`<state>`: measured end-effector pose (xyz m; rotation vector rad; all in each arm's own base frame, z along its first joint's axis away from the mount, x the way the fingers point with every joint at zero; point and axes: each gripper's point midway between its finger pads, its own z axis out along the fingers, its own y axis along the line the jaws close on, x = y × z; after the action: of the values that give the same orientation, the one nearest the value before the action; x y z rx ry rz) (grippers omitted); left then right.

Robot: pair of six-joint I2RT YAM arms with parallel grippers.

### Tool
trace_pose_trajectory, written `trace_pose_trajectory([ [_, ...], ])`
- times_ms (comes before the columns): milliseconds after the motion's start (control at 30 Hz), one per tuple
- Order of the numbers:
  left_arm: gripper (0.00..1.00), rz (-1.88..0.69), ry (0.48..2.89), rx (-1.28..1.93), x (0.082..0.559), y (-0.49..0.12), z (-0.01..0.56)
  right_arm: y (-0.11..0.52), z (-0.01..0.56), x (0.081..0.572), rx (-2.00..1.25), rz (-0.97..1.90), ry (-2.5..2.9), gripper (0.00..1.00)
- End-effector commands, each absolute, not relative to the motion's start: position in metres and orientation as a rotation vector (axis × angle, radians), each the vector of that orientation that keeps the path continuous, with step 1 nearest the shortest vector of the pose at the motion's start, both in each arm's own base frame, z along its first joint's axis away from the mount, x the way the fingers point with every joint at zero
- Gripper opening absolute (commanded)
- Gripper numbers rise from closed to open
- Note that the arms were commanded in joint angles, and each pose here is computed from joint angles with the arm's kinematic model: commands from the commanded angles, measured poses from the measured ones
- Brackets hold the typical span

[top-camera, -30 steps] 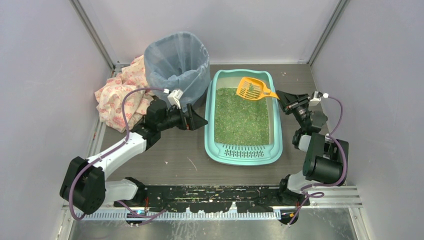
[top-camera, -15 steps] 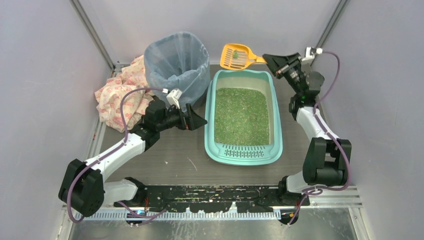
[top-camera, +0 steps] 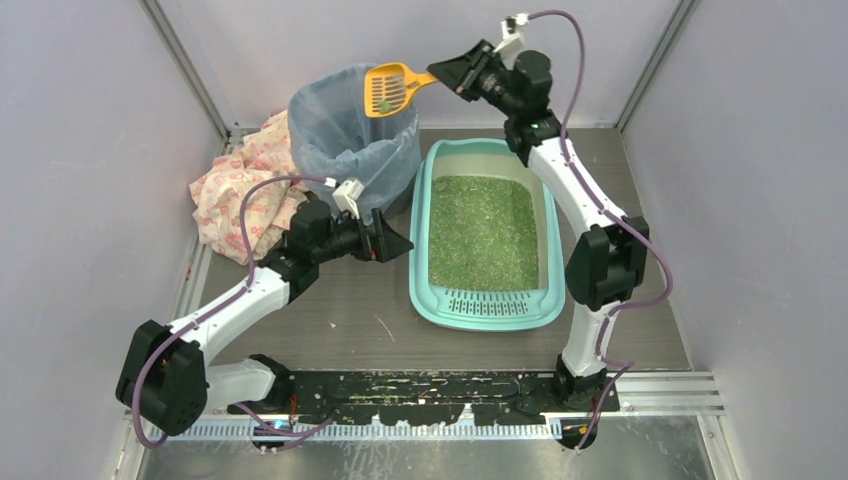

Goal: Clean the litter box

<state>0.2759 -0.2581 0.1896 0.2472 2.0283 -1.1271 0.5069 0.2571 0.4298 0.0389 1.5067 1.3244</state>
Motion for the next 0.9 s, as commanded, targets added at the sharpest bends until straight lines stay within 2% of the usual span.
trace_pose_trajectory([
  [0, 0.95, -1.111, 1.950, 0.274, 0.280, -0.257, 0.210, 0.281, 0.425, 0.508, -0.135, 0.980, 1.605, 0.01],
  [200, 0.95, -1.112, 1.963, 0.274, 0.282, -0.258, 0.206, 0.313, 0.434, 0.476, -0.348, 0.472, 1.567, 0.01],
  [367, 0.95, -1.127, 1.978, 0.275, 0.284, -0.262, 0.200, 0.337, 0.446, 0.452, -0.446, 0.290, 1.484, 0.01],
  [633, 0.95, -1.119, 1.985, 0.282, 0.284, -0.262, 0.198, 0.340, 0.461, 0.437, -0.420, 0.375, 1.394, 0.01],
  [867, 0.95, -1.118, 1.984, 0.285, 0.283, -0.261, 0.198, 0.306, 0.510, 0.400, -0.261, 0.558, 1.209, 0.01],
])
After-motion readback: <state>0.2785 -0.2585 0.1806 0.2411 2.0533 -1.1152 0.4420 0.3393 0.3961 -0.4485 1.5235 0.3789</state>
